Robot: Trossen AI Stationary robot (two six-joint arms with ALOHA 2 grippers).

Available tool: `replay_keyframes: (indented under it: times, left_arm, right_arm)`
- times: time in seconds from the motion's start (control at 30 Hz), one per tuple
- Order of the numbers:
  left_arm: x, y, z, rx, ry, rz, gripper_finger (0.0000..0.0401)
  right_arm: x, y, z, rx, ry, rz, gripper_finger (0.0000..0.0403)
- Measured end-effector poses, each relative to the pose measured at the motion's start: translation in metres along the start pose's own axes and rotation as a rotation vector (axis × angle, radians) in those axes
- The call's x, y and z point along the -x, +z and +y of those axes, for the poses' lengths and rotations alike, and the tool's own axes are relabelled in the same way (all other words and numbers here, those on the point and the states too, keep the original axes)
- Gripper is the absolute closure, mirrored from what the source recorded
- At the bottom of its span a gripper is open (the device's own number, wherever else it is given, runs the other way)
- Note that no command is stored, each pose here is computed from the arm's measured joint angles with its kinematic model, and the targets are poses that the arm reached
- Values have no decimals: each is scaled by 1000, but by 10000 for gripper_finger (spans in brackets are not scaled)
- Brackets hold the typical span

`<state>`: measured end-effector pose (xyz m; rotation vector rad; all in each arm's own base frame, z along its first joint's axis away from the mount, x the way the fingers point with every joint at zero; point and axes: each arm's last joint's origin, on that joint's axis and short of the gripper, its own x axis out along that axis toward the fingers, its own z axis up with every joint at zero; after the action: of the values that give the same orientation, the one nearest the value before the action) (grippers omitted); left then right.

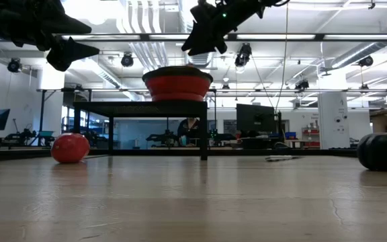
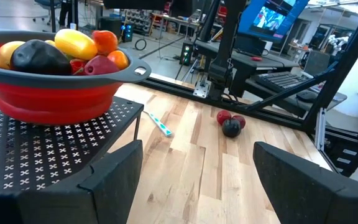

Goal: Pick & Place Fruit
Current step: Put the orange pear into the red gray strainer bowl on the shelf, then put the red pomegranate into the red gray strainer bowl on the shelf

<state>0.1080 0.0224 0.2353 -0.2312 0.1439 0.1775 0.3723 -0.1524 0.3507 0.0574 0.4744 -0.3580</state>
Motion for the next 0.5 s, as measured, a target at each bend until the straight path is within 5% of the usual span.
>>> replay_keyframes:
  times: [0.27, 0.5]
  left_arm:
    - [0, 0, 0, 0, 0, 0, 89]
    - [0, 0, 0, 0, 0, 0, 89]
  right_arm:
    - [12, 2, 4, 36, 3, 17, 147]
    - [48, -7, 18, 64, 31, 144, 166]
